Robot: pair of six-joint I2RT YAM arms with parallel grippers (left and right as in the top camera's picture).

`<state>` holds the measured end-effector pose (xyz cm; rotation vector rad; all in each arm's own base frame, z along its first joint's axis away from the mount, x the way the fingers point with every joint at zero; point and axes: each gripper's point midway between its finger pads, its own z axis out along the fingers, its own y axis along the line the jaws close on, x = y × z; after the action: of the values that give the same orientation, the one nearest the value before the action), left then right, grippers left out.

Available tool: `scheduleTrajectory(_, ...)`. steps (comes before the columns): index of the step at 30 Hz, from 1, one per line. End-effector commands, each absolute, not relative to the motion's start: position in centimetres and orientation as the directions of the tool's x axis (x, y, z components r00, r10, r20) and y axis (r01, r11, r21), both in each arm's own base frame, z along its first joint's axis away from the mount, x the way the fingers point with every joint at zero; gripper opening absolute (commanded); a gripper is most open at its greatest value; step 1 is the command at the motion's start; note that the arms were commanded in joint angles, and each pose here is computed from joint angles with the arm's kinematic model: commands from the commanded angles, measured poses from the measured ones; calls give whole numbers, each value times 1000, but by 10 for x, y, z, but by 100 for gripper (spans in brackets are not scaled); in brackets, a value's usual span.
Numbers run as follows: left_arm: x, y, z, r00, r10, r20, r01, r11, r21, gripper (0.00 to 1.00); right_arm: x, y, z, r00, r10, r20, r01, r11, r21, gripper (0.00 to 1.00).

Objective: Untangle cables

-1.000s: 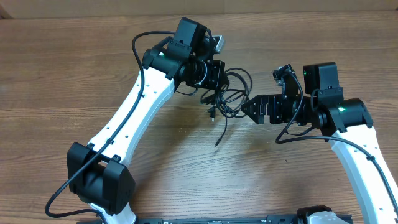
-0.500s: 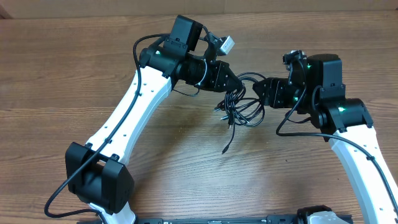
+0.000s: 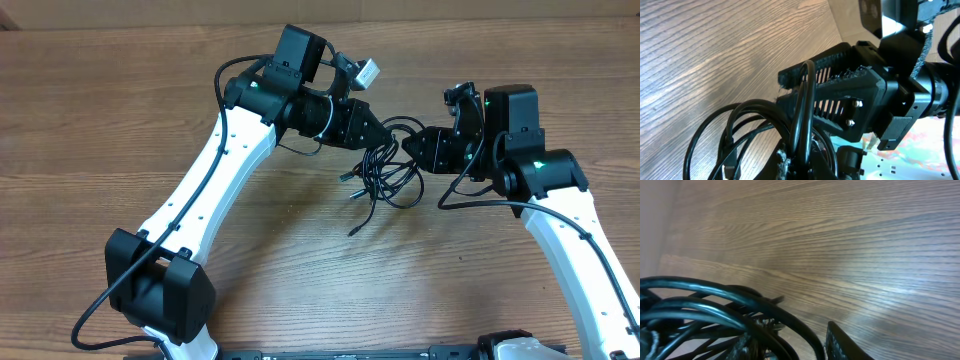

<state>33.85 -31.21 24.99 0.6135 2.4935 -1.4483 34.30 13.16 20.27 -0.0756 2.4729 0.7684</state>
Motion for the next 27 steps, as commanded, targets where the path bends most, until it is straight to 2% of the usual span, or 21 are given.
scheduleTrajectory(1, 334, -313, 277, -867, 259, -427, 497, 373, -783, 4, 345, 138, 217, -840, 105, -532, -240, 807, 539, 29)
scheduleTrajectory(4, 334, -313, 277, -866, 259, -427, 497, 373, -783, 5, 349, 131, 214, -834, 113, -540, -215, 834, 507, 6)
scheduleTrajectory(5, 333, -313, 277, -867, 259, -425, 496, 374, -784, 5, 351, 127, 212, -832, 116, -543, -203, 846, 493, 4)
scheduleTrajectory(8, 335, -308, 272, -867, 263, -423, 497, 400, -770, 14, 352, 120, 208, -831, 122, -543, -174, 870, 461, 4)
scheduleTrajectory(11, 341, -293, 248, -888, 254, -382, 458, 539, -707, 19, 353, 110, 202, -832, 128, -540, -134, 898, 418, 4)
scheduleTrajectory(12, 343, -284, 237, -900, 249, -359, 434, 603, -669, 18, 353, 105, 200, -832, 130, -539, -115, 910, 398, 4)
scheduleTrajectory(14, 344, -268, 221, -917, 242, -317, 391, 699, -599, 5, 353, 94, 195, -831, 136, -540, -73, 935, 348, 4)
scheduleTrajectory(17, 341, -250, 206, -934, 238, -268, 348, 779, -521, 4, 353, 74, 189, -827, 176, -534, 26, 960, 277, 4)
scheduleTrajectory(21, 337, -244, 202, -934, 257, -249, 351, 792, -499, 4, 353, 72, 187, -828, 189, -528, 44, 961, 275, 4)
scheduleTrajectory(24, 337, -246, 202, -932, 258, -254, 355, 790, -500, 4, 348, 91, 191, -845, 172, -506, -21, 935, 354, 4)
scheduleTrajectory(25, 337, -247, 202, -931, 261, -257, 359, 788, -500, 6, 347, 98, 193, -850, 168, -499, -46, 920, 389, 4)
scheduleTrajectory(26, 337, -249, 202, -929, 263, -261, 363, 786, -500, 25, 345, 107, 196, -856, 162, -491, -74, 901, 428, 4)
scheduleTrajectory(27, 337, -250, 203, -927, 265, -264, 367, 783, -503, 40, 344, 113, 200, -858, 158, -488, -97, 884, 458, 4)
